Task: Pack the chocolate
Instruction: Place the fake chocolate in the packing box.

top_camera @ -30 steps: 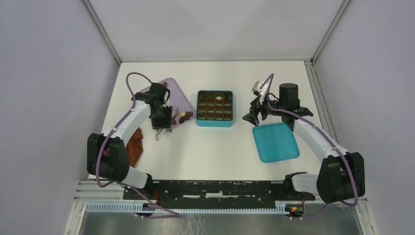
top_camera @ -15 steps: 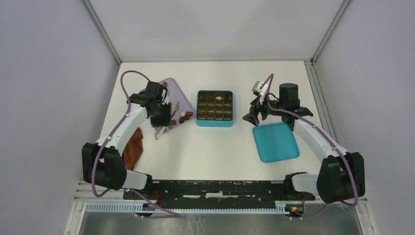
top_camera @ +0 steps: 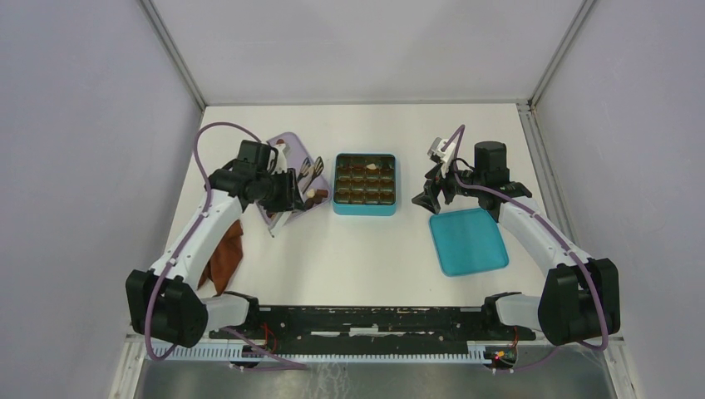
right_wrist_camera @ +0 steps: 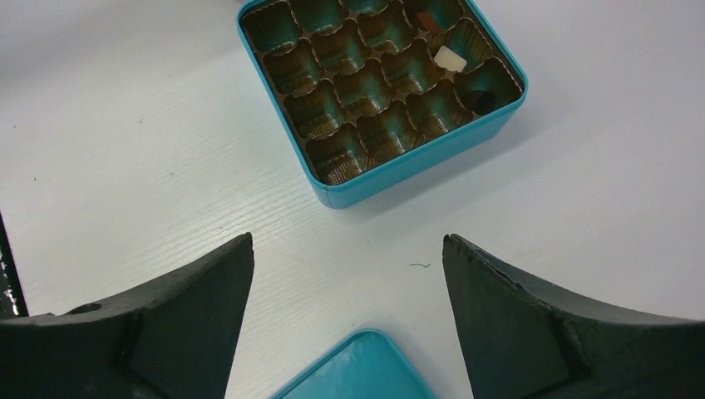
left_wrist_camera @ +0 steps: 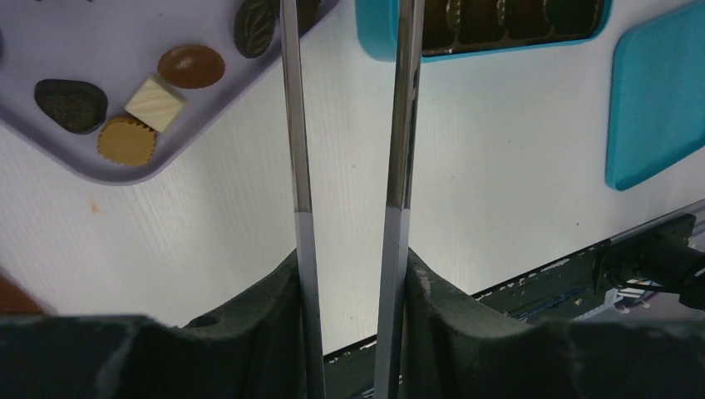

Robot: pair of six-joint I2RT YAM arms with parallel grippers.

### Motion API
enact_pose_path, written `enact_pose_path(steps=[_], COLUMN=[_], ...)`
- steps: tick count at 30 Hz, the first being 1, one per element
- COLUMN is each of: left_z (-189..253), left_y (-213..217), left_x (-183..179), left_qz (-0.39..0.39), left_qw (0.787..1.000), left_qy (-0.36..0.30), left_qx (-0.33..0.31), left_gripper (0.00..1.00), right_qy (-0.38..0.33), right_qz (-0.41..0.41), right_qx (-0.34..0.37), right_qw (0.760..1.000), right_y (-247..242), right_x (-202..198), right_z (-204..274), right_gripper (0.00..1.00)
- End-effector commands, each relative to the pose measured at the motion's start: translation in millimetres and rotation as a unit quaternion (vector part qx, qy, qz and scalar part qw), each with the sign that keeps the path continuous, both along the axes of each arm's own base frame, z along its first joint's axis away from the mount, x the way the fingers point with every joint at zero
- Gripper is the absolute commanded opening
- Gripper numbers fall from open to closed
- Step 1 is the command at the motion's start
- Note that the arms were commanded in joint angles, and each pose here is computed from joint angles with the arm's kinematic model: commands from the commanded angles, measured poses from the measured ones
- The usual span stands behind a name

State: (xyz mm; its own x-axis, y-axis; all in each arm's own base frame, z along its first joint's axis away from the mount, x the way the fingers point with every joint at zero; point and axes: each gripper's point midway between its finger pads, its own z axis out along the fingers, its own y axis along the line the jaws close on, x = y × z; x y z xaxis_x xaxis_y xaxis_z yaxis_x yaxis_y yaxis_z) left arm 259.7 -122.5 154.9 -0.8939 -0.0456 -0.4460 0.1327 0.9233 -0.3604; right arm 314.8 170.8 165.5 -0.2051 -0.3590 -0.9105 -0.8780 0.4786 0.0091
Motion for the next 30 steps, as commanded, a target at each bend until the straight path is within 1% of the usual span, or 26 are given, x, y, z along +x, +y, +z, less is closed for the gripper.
enact_pose_path(steps=[1, 6, 11, 18, 24, 30], left_z=[27, 23, 10, -5, -14, -22], left_y=[-33, -54, -72, -79, -85, -80], left_x=[11, 16, 23, 36, 44, 47], left_qz=[-0.014, -0.025, -0.032, -0.036, -0.046, -0.043], left_qw=[0.997, 0.998, 0.999, 0.996, 0.995, 0.992], left_qy=[-0.045, -0.046, -0.038, -0.025, -0.015, -0.01], left_qx=[-0.068, -0.041, 0.008, 0.072, 0.091, 0.121], left_gripper=[0.02, 0.02, 0.02, 0.02, 0.03, 0.07], right_qy=[-0.027, -0.027, -0.029, -0.029, -0.03, -0.029], right_qz=[0.01, 0.01, 0.011, 0.012, 0.012, 0.012], right_qx=[0.009, 0.009, 0.008, 0.009, 0.007, 0.008], right_qw=[1.0, 1.0, 0.999, 0.999, 0.999, 0.999], right_y=[3, 3, 3, 3, 3, 3], right_x=[8, 8, 8, 8, 8, 8], right_z=[18, 18, 19, 19, 19, 18], right_gripper=[0.89, 0.89, 0.89, 0.89, 0.9, 0.9])
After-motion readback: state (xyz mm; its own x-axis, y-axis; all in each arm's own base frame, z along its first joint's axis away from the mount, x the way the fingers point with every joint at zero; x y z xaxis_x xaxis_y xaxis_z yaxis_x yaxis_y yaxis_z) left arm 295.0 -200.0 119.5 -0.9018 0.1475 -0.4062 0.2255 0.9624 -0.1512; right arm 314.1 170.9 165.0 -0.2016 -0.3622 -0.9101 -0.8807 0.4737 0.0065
